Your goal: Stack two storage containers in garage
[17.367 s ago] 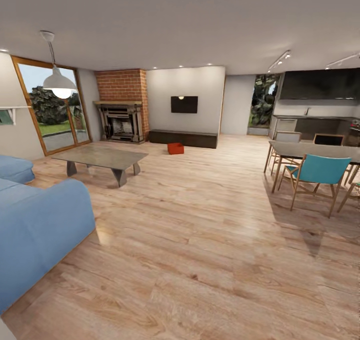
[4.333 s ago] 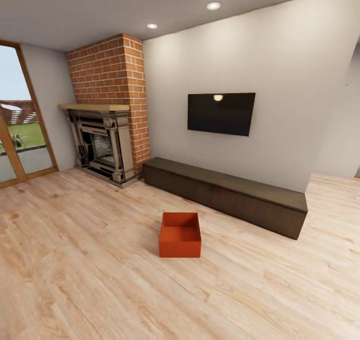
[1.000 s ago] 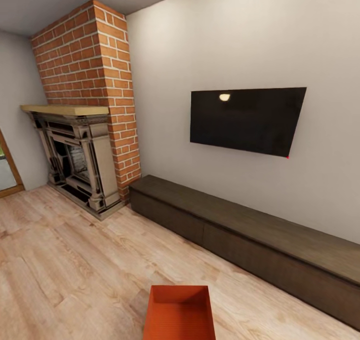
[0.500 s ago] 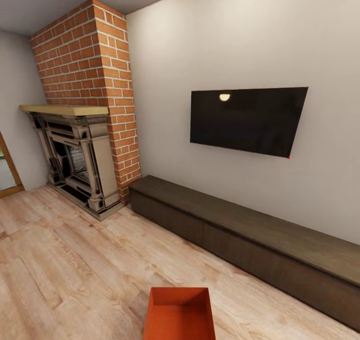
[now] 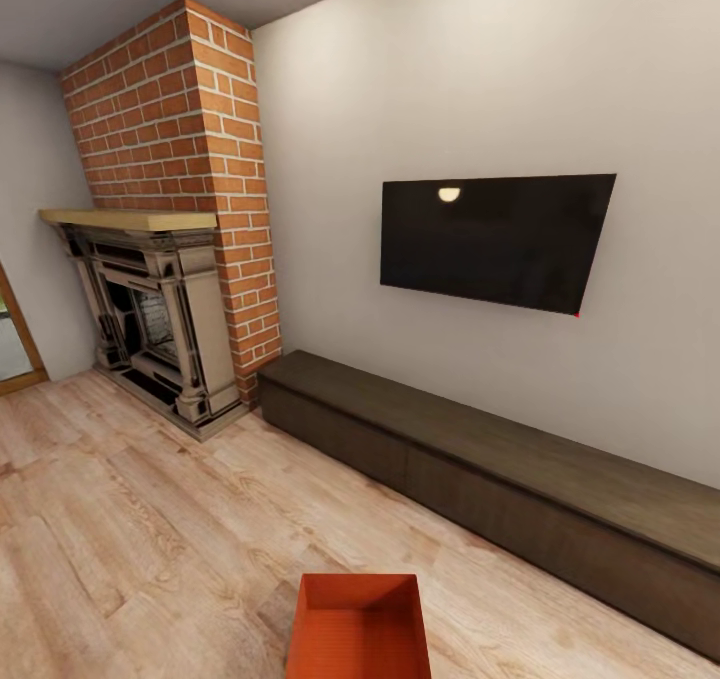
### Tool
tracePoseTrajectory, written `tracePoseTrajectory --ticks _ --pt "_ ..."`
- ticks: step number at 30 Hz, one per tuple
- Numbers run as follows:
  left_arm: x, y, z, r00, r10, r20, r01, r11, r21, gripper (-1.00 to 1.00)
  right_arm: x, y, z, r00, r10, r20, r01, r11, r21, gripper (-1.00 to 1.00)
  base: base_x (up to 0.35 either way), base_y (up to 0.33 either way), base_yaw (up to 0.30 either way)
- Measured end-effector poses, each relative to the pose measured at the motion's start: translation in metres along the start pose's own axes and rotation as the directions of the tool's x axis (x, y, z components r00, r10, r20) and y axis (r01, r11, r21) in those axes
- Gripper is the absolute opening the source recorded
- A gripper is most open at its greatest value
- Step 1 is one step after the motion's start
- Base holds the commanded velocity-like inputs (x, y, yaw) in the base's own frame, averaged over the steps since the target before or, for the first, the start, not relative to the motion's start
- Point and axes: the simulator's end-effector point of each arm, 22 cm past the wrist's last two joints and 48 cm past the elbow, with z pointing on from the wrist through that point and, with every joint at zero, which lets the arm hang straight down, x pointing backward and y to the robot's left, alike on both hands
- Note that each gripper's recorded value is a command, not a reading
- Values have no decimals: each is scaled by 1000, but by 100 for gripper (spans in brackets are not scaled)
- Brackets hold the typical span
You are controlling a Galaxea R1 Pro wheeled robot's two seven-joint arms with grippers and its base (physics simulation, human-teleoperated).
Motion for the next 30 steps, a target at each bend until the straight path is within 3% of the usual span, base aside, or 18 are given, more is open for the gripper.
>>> tracePoseTrajectory --ticks 7,30 --pt "-1 1 0 1000 0 1 0 1000 -1 100 0 2 0 1000 5 0 -5 1000 -2 100 0 0 -125" --pt "0 1 0 1000 0 0 0 1000 -1 100 0 0 0 1000 0 0 0 1000 0 100 0 50 -4"
